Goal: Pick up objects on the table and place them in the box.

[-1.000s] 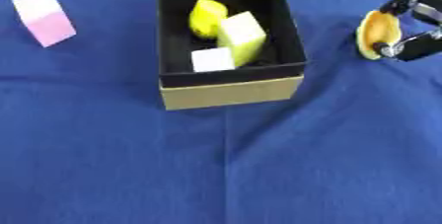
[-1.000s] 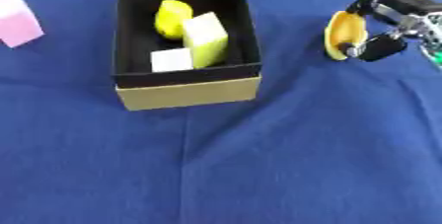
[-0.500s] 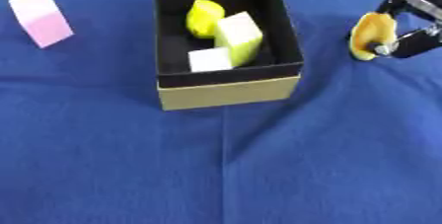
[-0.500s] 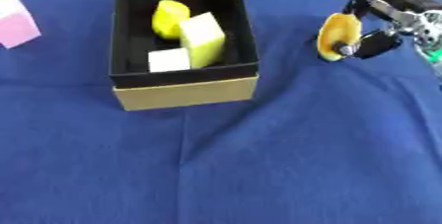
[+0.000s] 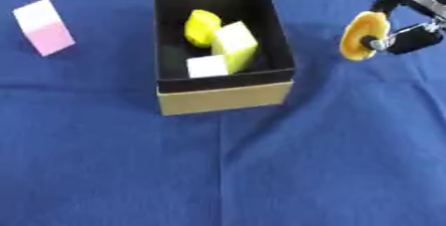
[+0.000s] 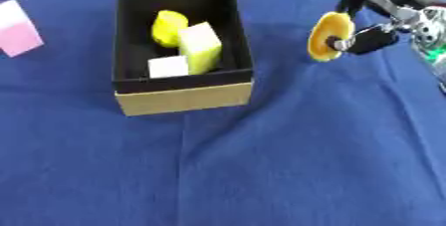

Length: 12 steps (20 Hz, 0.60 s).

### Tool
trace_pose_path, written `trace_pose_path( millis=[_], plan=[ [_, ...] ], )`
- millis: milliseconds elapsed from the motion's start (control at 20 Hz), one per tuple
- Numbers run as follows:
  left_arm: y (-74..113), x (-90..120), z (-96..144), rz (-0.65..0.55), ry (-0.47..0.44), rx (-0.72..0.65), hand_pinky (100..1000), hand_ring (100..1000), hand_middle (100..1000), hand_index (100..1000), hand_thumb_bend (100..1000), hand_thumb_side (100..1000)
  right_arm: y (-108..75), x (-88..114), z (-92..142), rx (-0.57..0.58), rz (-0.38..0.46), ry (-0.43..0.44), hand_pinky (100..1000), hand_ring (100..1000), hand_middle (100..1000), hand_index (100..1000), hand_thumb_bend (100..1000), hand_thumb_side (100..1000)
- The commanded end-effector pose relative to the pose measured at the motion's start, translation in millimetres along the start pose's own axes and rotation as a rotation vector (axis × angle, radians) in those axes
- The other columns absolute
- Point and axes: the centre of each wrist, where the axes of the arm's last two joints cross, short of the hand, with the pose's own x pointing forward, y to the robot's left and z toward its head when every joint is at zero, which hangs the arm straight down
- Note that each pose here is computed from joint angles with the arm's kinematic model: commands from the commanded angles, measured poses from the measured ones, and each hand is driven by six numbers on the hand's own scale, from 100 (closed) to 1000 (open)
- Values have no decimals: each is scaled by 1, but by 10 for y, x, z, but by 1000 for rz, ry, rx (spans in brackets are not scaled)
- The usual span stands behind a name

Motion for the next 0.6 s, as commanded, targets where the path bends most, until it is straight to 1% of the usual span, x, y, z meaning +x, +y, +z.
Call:
trace_pose_path(
  millis=[50, 250, 400, 550, 600],
  plan=[
    [65, 77, -75, -22, -38, -7, 780, 558, 517, 801, 166, 622, -192, 63, 50, -30, 27, -36, 795, 724, 524, 661, 432, 202],
    [81, 79, -81, -27, -38, -5, 780, 559, 515, 801, 172, 616, -270, 212, 95, -34, 36, -107, 798, 727, 543, 682, 437, 247],
    [90, 82, -87, -30, -39, -4, 780, 559, 514, 801, 176, 611, -311, 329, 128, -39, 45, -152, 796, 721, 537, 676, 441, 267],
    [96, 85, -93, -31, -41, -3, 780, 559, 514, 801, 182, 606, -316, 398, 151, -30, 59, -171, 801, 728, 545, 685, 443, 286],
    [97, 85, -95, -32, -42, -3, 780, 560, 514, 802, 183, 606, -316, 401, 152, -26, 63, -168, 806, 743, 564, 702, 443, 296]
  ],
)
